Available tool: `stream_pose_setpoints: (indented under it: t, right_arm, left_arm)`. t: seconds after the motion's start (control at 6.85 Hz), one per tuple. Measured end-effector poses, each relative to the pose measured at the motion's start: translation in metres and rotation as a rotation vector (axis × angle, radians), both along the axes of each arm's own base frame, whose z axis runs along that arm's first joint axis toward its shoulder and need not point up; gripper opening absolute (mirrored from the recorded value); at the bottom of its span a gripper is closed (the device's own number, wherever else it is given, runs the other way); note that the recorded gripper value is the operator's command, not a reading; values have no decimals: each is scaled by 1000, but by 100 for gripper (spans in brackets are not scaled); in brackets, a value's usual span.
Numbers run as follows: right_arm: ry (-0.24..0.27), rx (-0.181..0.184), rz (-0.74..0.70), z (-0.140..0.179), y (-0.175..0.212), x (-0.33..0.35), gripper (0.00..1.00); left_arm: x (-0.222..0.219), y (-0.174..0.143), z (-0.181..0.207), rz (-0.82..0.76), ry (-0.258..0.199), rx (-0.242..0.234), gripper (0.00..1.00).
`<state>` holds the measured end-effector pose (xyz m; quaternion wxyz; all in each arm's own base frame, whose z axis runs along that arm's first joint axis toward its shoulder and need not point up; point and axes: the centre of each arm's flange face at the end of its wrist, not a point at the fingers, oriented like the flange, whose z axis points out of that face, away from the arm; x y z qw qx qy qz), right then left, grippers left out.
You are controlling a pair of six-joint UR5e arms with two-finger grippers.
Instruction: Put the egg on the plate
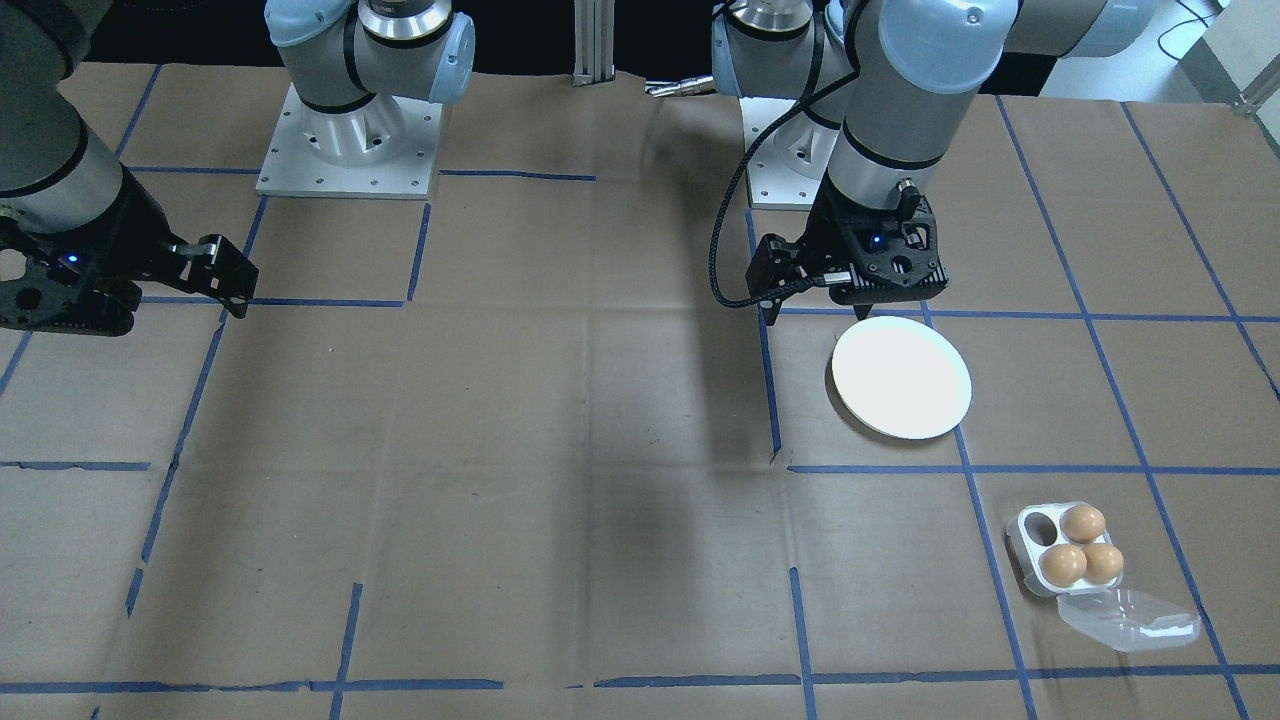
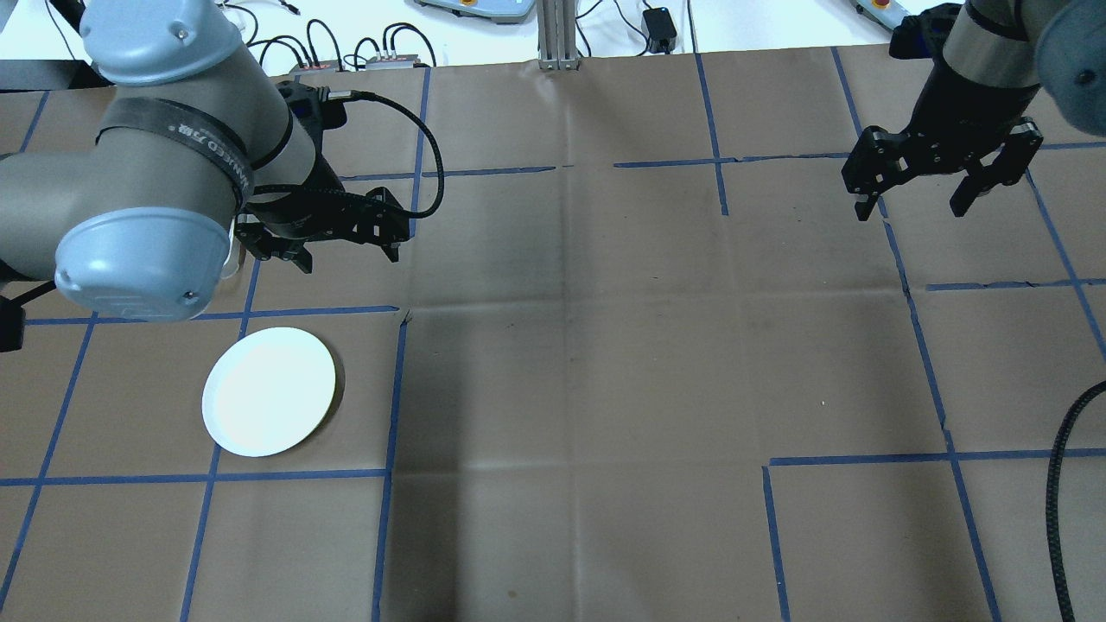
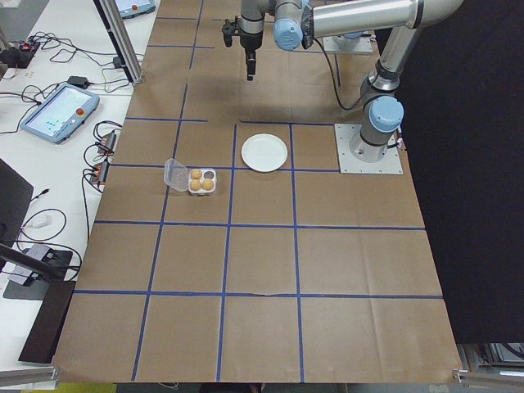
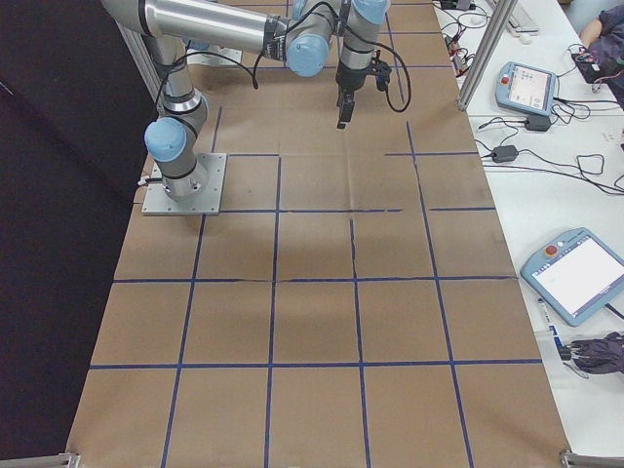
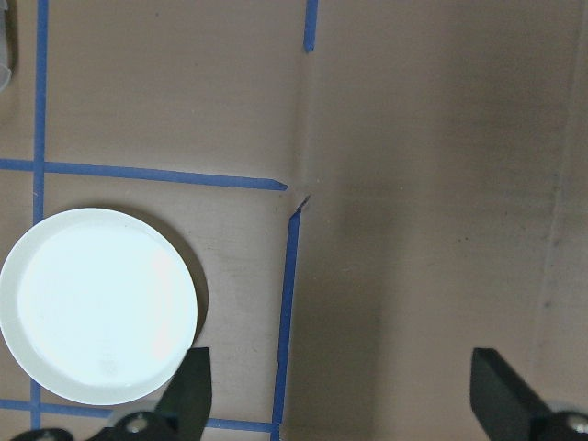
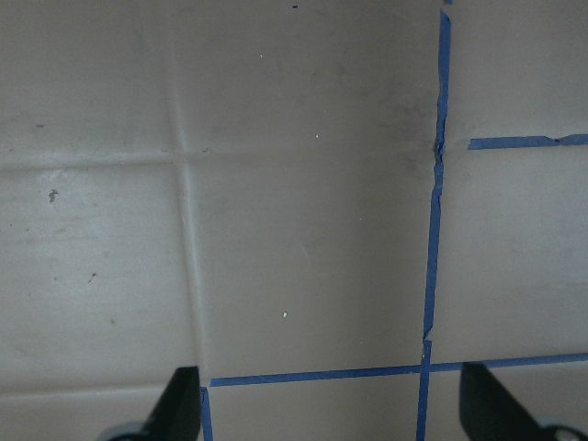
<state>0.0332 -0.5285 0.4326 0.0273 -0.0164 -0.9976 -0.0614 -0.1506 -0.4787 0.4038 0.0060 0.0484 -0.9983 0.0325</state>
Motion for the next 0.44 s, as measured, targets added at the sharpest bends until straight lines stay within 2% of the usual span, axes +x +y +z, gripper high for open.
stream_pose_setpoints:
  t: [0.29, 0.44]
  right_arm:
    - [0, 0, 0, 0, 0, 0, 100]
    - [0, 0, 0, 0, 0, 0, 100]
  left_arm:
    - [25, -2, -2, 23, -7, -2, 99]
    - [62, -12, -5, 26, -15, -6, 100]
